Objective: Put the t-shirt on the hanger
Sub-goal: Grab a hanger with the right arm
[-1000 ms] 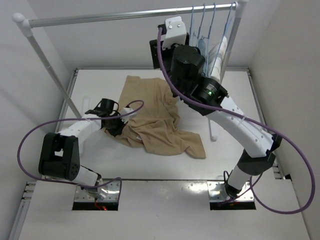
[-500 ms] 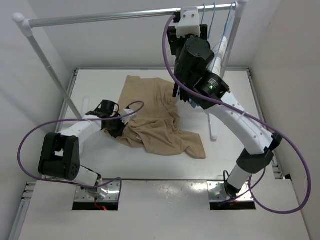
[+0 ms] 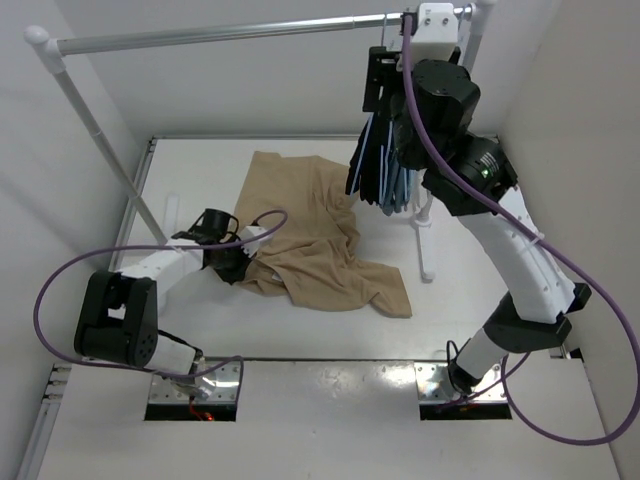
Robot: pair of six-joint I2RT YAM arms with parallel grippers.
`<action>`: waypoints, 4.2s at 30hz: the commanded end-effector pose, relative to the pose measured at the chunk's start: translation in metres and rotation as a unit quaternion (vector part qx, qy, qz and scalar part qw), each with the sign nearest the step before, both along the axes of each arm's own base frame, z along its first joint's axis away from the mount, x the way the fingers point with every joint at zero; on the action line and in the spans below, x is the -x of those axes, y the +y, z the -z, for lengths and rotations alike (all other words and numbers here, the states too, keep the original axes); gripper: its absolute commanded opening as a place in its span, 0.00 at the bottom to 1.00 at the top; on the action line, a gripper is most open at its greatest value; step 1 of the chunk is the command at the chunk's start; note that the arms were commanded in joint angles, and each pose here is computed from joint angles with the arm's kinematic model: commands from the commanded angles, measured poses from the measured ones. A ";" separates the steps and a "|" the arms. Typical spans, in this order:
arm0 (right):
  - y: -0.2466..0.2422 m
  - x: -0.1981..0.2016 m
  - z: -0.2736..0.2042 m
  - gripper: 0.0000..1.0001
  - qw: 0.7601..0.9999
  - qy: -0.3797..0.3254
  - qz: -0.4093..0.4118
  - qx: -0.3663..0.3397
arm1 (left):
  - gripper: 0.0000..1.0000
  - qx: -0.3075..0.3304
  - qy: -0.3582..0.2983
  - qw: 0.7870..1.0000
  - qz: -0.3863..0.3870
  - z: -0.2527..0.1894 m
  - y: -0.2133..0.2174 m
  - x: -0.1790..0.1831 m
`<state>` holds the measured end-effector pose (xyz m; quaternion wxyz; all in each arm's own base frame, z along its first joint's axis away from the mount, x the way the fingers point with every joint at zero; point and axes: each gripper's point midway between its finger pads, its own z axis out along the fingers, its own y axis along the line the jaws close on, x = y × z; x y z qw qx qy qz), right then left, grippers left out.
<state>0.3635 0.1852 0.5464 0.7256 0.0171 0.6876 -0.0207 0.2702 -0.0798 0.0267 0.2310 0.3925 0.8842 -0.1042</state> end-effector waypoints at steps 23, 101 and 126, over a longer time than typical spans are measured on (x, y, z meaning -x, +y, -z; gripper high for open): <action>0.022 -0.020 0.036 0.60 0.999 0.025 -0.028 0.007 | 0.03 0.015 -0.019 1.000 -0.003 -0.002 -0.008 0.003; -0.003 -0.038 0.098 0.35 0.998 0.062 0.002 0.024 | 0.03 0.005 -0.013 1.000 -0.017 0.009 -0.003 0.005; 0.069 -0.020 0.058 0.00 0.962 -0.049 -0.237 0.123 | 0.03 0.006 -0.028 0.999 -0.013 -0.011 -0.006 -0.010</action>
